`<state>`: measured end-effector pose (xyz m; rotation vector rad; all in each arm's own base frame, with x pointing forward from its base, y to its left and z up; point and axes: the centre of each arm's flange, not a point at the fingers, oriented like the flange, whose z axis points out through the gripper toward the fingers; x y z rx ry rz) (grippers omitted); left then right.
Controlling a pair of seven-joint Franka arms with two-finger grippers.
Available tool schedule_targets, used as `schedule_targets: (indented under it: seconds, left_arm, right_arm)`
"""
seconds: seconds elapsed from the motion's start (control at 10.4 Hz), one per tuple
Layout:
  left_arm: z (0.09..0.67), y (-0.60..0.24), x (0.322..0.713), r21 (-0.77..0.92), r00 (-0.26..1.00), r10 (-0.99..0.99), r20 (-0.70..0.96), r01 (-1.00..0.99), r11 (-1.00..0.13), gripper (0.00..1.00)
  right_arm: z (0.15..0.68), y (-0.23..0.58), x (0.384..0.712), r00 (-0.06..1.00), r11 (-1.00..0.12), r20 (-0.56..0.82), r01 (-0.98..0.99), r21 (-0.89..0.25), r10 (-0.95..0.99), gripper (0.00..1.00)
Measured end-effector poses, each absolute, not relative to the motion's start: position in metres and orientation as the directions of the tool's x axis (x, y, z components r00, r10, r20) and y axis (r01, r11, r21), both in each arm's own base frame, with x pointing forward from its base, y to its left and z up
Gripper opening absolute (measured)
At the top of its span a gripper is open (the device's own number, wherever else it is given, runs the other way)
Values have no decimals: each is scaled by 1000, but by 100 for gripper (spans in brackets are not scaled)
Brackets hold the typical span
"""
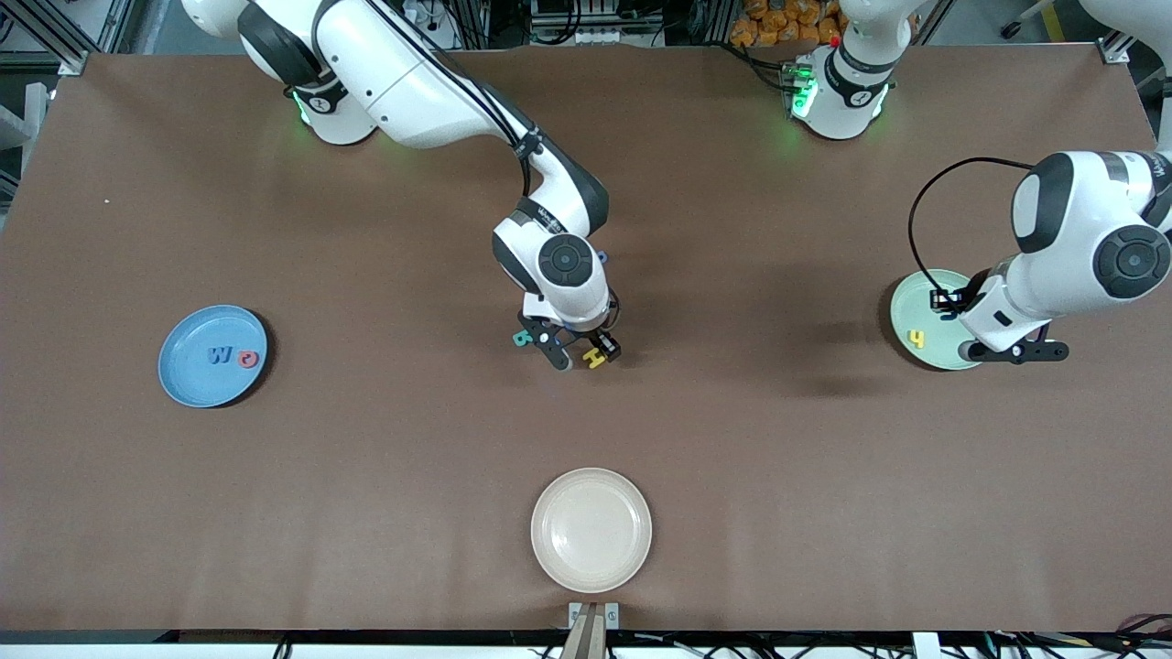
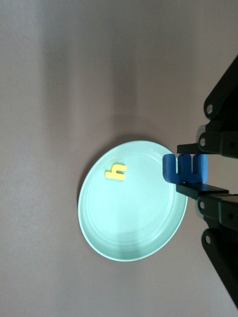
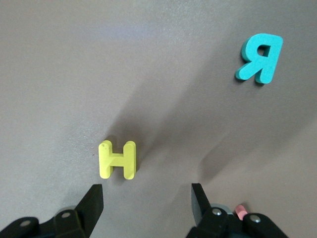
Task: Sort uppercase to blue plate, lowercase to green plate
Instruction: 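Release the e onto the green plate while the right gripper lowers to the H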
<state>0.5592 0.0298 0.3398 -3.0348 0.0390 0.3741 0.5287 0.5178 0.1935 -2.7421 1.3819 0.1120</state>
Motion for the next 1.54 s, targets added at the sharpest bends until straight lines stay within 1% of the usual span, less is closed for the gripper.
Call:
schedule_targets:
  seconds: [0.48,0.96,1.06,1.15,1.25,1.35,1.54]
  left_arm:
    - [309,54,547,-46,961,-39,-273,-54,-997,27]
    - [272,67,532,-88,962,-23,-272,-49,-995,27]
    - [266,74,528,-94,961,-25,-275,-52,-994,27]
    - [263,84,525,-90,961,-26,-275,-53,-995,27]
    - [258,91,522,-75,962,-23,-271,-45,-996,27]
    - [251,93,520,-61,962,-19,-271,-36,-997,27]
    - [235,88,519,-50,959,-26,-282,-42,-998,27]
  right_arm:
    - [182,519,531,576,-574,-91,-817,-49,-812,77]
    - [176,524,527,575,-573,-88,-818,-52,-813,76]
    - [177,524,527,575,-573,-87,-818,-51,-813,69]
    - [178,524,528,575,-573,-87,-818,-52,-813,57]
    - [178,524,528,576,-574,-86,-817,-52,-813,54]
    - [180,525,529,577,-575,-86,-817,-56,-812,41]
    - [180,525,528,578,-576,-84,-816,-55,-811,38]
